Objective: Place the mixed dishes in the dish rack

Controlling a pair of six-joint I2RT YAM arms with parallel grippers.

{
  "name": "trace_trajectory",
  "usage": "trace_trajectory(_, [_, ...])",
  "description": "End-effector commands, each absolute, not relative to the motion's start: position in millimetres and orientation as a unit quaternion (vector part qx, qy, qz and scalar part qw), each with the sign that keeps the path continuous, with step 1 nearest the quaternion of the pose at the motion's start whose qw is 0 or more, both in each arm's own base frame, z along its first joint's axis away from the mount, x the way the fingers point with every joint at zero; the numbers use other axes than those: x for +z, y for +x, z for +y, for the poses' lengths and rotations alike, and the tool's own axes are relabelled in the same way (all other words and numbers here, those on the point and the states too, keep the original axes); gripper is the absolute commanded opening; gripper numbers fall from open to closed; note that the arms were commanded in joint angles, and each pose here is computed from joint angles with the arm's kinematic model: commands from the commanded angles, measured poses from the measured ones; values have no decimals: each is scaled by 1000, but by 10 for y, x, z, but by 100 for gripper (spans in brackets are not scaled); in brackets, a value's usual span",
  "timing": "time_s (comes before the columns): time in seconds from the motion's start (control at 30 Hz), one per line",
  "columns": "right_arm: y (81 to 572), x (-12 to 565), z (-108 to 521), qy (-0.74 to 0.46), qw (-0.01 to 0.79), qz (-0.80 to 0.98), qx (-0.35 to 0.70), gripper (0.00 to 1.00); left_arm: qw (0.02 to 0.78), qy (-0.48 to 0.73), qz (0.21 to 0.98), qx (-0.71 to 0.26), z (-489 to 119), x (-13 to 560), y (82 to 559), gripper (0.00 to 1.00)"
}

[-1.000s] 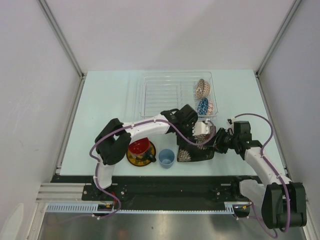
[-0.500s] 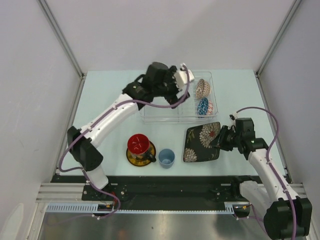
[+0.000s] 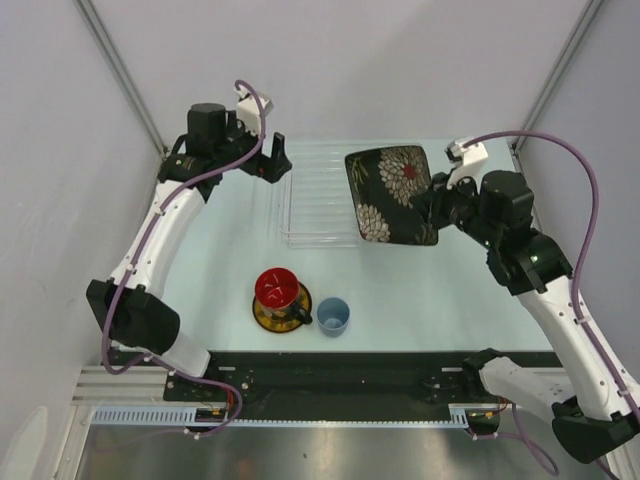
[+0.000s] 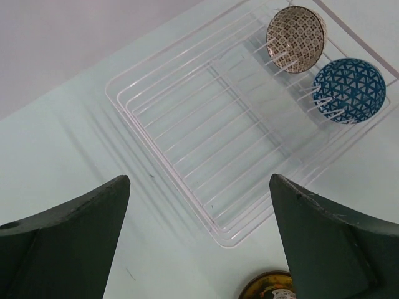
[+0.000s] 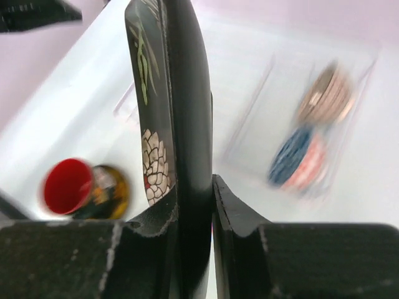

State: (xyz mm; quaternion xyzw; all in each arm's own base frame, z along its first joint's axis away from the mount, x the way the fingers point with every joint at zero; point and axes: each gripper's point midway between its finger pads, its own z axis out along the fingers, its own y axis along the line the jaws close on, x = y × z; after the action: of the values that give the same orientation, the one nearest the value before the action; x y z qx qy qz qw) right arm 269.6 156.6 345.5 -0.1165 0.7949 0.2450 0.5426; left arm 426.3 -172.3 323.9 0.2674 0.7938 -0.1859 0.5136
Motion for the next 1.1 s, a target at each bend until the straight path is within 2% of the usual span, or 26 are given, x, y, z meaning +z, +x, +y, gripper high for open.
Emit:
trace_trajectory(0.0, [3161,4500,1684,-239,732,628,114,0,519,256,785,-220,-1729,3295,4044,100])
trace_trajectory(0.07, [3344,4646,1691,-304,758,577,-3,0,507,251,796,-216,-1690,3128,4046,100])
trace_trajectory(0.13, [3610,4737,1866,-339,771,536,-57,0,498,245,804,-214,-1667,3020,4064,100])
trace_trajectory(0.17, [3649,5022,1863,-345,786,506,-86,0,493,243,808,-213,-1662,2955,4073,100])
trace_trajectory(0.27, [4143,4851,1989,-391,739,524,-164,0,480,234,818,-212,-1652,2805,4141,100])
trace_trajectory(0.4, [4390,4998,2156,-446,731,446,-260,0,468,217,832,-206,-1655,2612,4311,100])
trace_trajectory(0.7, [4818,4523,2354,-561,667,394,-292,0,428,188,864,-187,-1565,2155,4588,100])
trace_trajectory(1.07, [5268,3976,2345,-605,641,395,-260,0,420,173,871,-190,-1468,2081,4548,100])
